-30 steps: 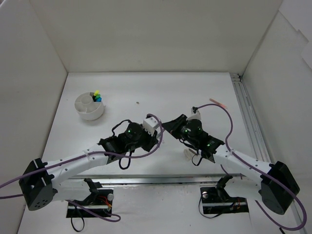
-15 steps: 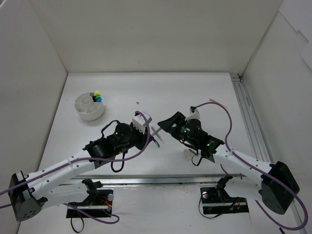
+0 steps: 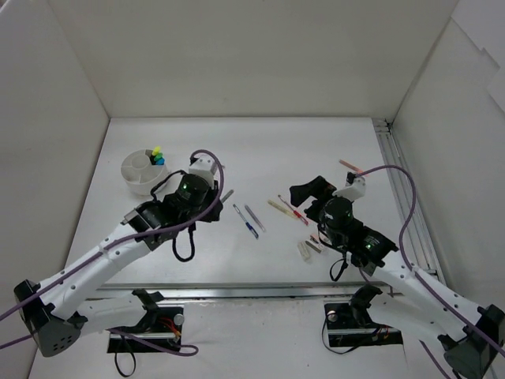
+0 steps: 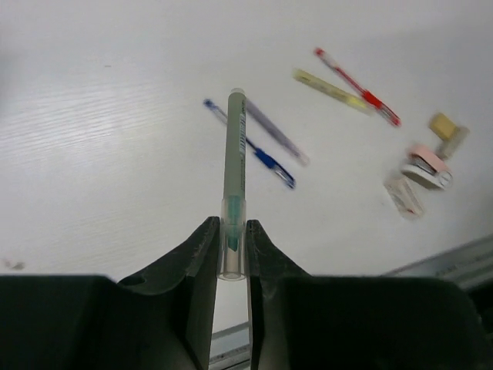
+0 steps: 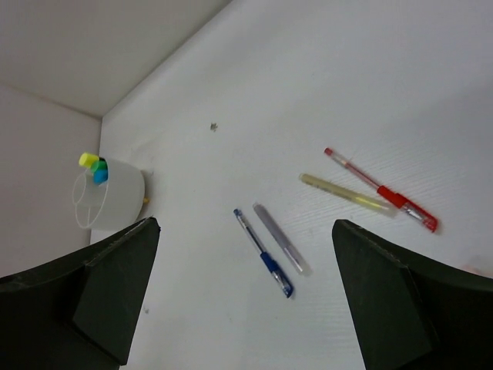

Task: Sort the stationery into containers
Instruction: Place the pen in the storage box.

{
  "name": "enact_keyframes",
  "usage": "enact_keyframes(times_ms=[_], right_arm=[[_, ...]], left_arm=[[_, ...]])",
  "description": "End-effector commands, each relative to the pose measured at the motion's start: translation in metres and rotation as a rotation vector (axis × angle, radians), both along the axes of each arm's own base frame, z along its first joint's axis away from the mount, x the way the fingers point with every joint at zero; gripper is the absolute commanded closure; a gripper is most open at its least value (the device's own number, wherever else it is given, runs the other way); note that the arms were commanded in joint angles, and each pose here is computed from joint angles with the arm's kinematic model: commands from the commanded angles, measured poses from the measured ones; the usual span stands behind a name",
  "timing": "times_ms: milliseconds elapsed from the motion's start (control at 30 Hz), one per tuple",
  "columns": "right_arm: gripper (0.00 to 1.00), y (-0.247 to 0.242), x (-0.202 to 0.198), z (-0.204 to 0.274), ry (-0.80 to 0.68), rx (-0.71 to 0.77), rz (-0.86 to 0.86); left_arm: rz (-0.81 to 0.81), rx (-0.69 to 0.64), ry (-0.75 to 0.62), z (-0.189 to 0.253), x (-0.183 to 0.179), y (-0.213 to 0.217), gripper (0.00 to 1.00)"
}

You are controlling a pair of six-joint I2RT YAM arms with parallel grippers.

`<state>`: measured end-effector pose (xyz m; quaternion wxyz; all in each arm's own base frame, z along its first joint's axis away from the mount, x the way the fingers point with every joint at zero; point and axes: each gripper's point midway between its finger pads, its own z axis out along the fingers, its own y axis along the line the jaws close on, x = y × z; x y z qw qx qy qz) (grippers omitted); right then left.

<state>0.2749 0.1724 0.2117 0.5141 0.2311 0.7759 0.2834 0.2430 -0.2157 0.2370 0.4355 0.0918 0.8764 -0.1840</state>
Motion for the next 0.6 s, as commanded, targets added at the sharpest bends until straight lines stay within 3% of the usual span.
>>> enact_keyframes(times_ms=[0, 133, 233, 367, 567], right_arm=[[0.07, -0.043, 0.004, 0.012, -0.058, -0.079, -0.177], [0.06, -0.056, 0.001, 0.005, -0.050, -0.113, -0.218], [0.06, -0.060, 0.000, -0.002, -0.026, -0.160, -0.222], [0.06, -0.062, 0.003, -0.005, -0.014, -0.193, -0.229], [0.05, -0.063, 0.006, -0.007, -0.003, -0.227, -0.226]], left_arm=[[0.263, 0.038, 0.120, 0.003, 0.017, 0.051, 1.00], [0.544, 0.062, 0.287, -0.004, 0.028, 0.113, 1.00], [0.630, 0.029, 0.367, -0.005, 0.035, 0.141, 1.00], [0.785, 0.033, 0.406, -0.010, 0.052, 0.178, 1.00], [0.867, 0.031, 0.386, -0.003, 0.088, 0.199, 1.00]])
